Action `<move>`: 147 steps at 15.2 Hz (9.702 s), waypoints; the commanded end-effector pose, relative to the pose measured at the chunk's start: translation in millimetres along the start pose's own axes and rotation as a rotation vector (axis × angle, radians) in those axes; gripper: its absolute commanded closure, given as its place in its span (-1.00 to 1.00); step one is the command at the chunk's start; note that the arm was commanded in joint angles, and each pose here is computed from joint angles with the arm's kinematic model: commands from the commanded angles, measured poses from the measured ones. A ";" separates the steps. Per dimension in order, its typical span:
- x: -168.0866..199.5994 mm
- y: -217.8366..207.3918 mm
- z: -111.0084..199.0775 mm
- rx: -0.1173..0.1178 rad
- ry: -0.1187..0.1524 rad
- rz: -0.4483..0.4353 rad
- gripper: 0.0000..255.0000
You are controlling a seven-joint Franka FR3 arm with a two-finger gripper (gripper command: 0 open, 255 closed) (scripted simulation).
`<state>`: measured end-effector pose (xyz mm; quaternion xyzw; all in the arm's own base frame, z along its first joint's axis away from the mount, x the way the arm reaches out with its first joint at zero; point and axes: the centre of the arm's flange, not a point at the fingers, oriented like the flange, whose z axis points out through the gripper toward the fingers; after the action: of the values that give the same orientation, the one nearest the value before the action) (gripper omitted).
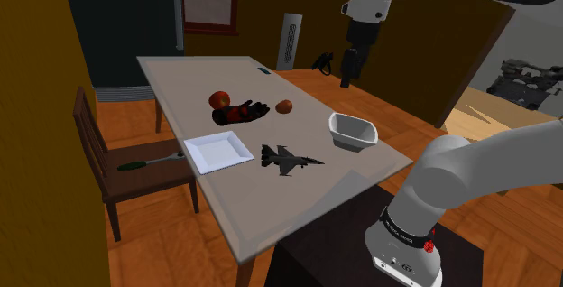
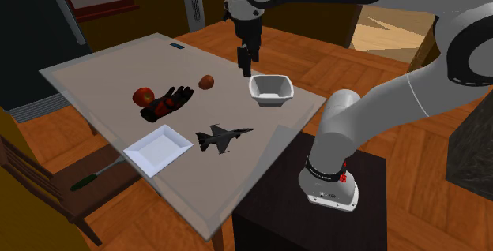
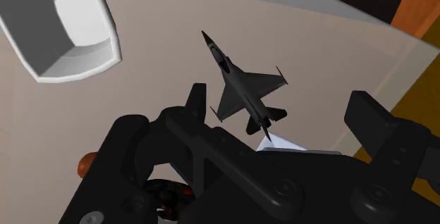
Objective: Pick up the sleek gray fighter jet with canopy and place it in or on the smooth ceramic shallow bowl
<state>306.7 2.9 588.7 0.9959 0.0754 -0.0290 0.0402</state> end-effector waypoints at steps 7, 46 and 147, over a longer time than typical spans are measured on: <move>7.7 13.8 76.9 0.006 0.050 -0.107 -1.00; 87.1 43.3 391.7 0.030 0.233 -0.500 1.00; -51.4 426.5 276.1 0.030 0.233 -0.500 -1.00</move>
<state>309.3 -448.3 338.2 0.9434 0.3225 0.0773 0.0086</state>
